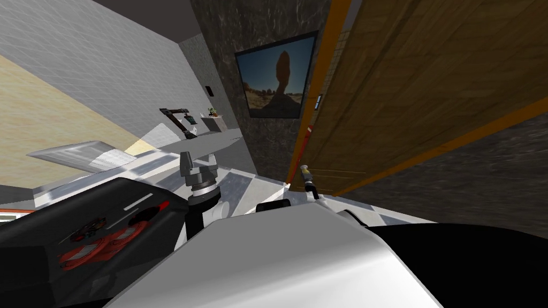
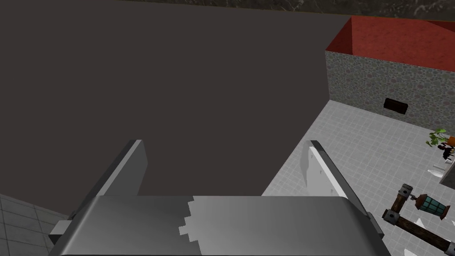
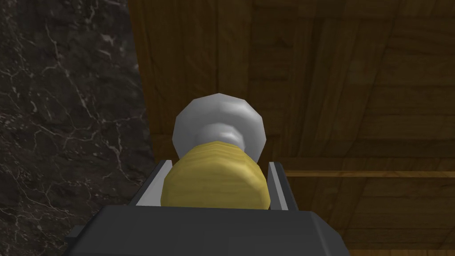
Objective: Pull the door open
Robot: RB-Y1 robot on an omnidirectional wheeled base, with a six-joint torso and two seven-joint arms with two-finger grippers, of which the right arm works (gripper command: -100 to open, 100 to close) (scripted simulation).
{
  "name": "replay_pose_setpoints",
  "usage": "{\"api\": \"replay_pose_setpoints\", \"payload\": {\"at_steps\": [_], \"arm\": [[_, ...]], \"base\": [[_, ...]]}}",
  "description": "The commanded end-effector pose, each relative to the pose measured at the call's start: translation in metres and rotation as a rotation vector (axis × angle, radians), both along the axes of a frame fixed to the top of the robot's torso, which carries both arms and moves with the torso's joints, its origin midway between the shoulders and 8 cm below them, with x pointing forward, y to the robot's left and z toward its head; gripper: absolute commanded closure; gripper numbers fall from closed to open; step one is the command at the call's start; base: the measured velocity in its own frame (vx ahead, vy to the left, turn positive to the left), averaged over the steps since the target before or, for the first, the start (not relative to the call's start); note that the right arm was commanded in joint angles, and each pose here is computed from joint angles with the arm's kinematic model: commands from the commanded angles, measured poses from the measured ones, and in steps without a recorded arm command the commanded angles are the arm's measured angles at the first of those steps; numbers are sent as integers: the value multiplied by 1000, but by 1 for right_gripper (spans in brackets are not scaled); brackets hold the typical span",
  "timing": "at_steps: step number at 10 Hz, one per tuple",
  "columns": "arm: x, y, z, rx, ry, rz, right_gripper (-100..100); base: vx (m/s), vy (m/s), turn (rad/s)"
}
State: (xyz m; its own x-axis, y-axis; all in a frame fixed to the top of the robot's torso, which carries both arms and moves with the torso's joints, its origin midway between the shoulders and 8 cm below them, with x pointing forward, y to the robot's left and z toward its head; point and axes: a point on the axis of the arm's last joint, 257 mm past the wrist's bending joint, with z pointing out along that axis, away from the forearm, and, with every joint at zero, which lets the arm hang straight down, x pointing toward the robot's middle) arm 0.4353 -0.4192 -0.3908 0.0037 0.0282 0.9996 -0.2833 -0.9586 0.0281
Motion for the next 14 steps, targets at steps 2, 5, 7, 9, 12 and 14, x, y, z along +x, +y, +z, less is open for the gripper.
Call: {"api": "replay_pose_setpoints", "payload": {"at_steps": [2,5,7,9,12,14], "arm": [[0,4,-1,4,0,4,100],[-4,2,-2,5,2,27,100],[-8,3,-1,8,-1,56,100],[-11,4,-1,11,-3,81,100],[-17,7,0,20,-4,129,100],[-21,9,-1,26,-2,158,100]], "base": [[-16,3,-2],[-92,-35,80],[-188,-35,102],[-193,-21,102],[-180,-43,116],[-182,-35,101]]}}
